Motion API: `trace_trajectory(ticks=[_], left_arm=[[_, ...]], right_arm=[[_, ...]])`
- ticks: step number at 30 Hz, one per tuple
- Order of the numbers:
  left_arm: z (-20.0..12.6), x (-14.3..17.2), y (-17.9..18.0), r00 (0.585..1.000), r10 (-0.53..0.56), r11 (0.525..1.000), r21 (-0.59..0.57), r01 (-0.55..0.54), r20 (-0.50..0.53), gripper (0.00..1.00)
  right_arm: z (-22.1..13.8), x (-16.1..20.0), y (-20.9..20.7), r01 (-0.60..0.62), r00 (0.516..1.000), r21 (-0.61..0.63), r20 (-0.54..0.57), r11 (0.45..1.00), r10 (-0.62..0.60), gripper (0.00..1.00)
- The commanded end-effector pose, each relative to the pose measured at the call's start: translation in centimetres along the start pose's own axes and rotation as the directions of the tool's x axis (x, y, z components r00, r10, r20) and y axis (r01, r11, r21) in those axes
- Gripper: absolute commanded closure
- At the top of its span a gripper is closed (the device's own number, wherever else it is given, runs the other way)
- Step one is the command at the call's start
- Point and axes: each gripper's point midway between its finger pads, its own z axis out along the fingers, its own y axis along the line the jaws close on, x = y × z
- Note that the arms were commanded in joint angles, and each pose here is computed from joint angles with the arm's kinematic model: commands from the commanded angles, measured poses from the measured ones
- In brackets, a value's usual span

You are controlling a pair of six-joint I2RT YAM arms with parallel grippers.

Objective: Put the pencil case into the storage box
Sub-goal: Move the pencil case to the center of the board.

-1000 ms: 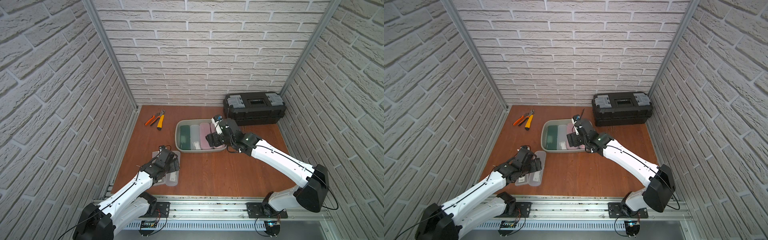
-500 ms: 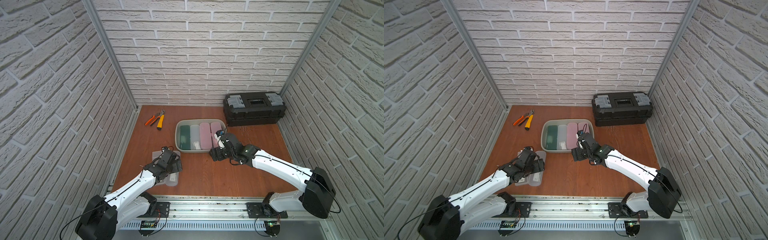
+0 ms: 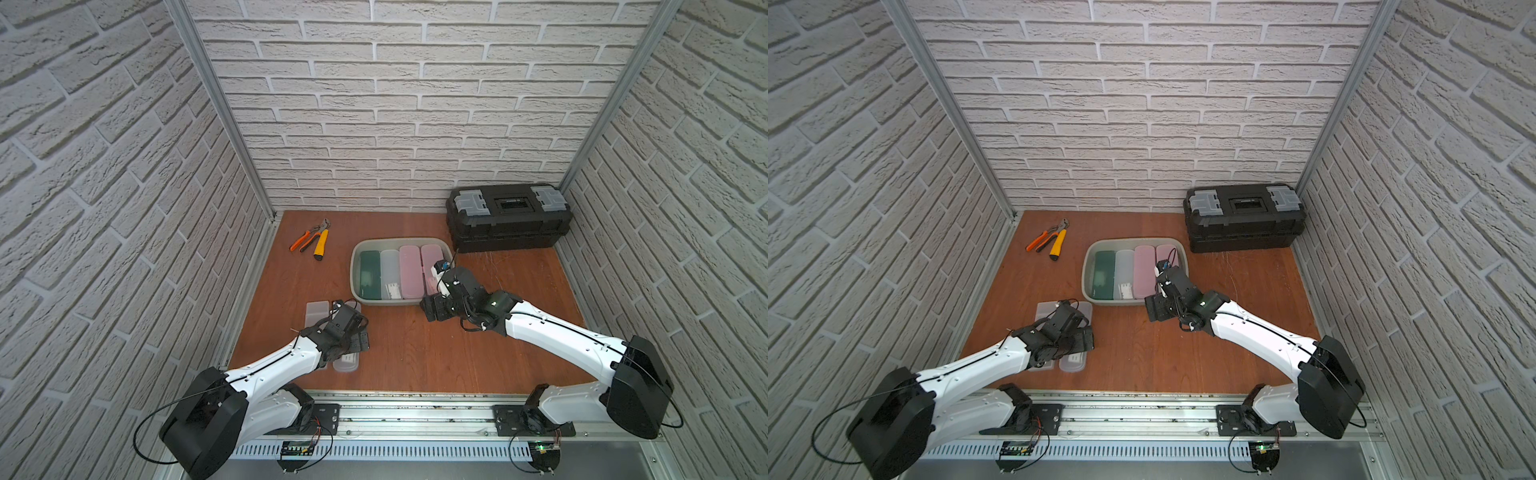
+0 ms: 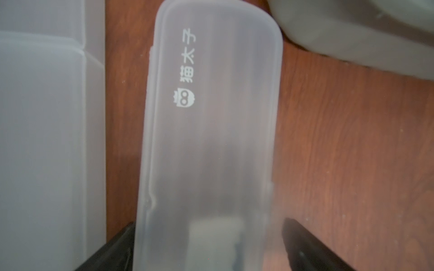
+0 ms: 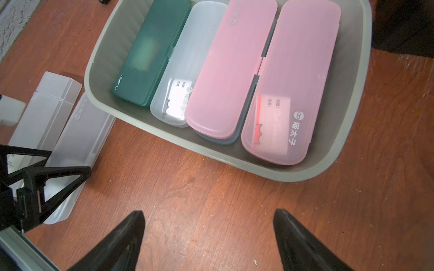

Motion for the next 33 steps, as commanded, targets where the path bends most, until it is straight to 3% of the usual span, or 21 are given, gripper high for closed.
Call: trace_trajectory(ticks=[1, 12, 18, 22, 28, 33], left_arm=[[-0.4, -0.5, -2.1, 1.0, 0.004, 1.0, 0.029, -0.004, 0.024, 0.01], [-0.6, 0.3, -8.2, 0.989, 0.136, 0.991, -0.011, -0.135, 0.054, 0.02], [-1.9, -0.8, -7.1, 0.977, 0.177, 0.981, -0.106, -0.165, 0.115, 0.02], [-4.6, -2.8, -4.2, 0.964, 0.205, 0.968, -0.179, -0.174, 0.171, 0.02], [-7.1, -5.4, 1.7, 0.961, 0.041, 0.99, -0.143, -0.001, 0.274, 0.01], [-7.5, -7.6, 4.7, 0.898, -0.188, 0.979, 0.0, 0.205, 0.397, 0.01]], right_arm=[[-0.6, -1.4, -0.2, 0.016, 0.998, 0.024, 0.056, 1.0, -0.017, 0.1], [-0.3, -0.2, -0.1, 0.016, 1.0, 0.007, 0.024, 1.0, -0.016, 0.09], [0.5, 1.8, 1.6, -0.002, 0.999, -0.099, -0.032, 0.995, -0.001, 0.1], [1.0, 2.8, 3.2, 0.0, 0.999, -0.134, -0.041, 0.991, -0.005, 0.11], [2.1, 4.8, 7.1, 0.029, 0.994, -0.199, -0.1, 0.98, -0.05, 0.09], [3.8, 7.0, 10.7, 0.017, 0.983, -0.295, -0.167, 0.955, -0.069, 0.08]])
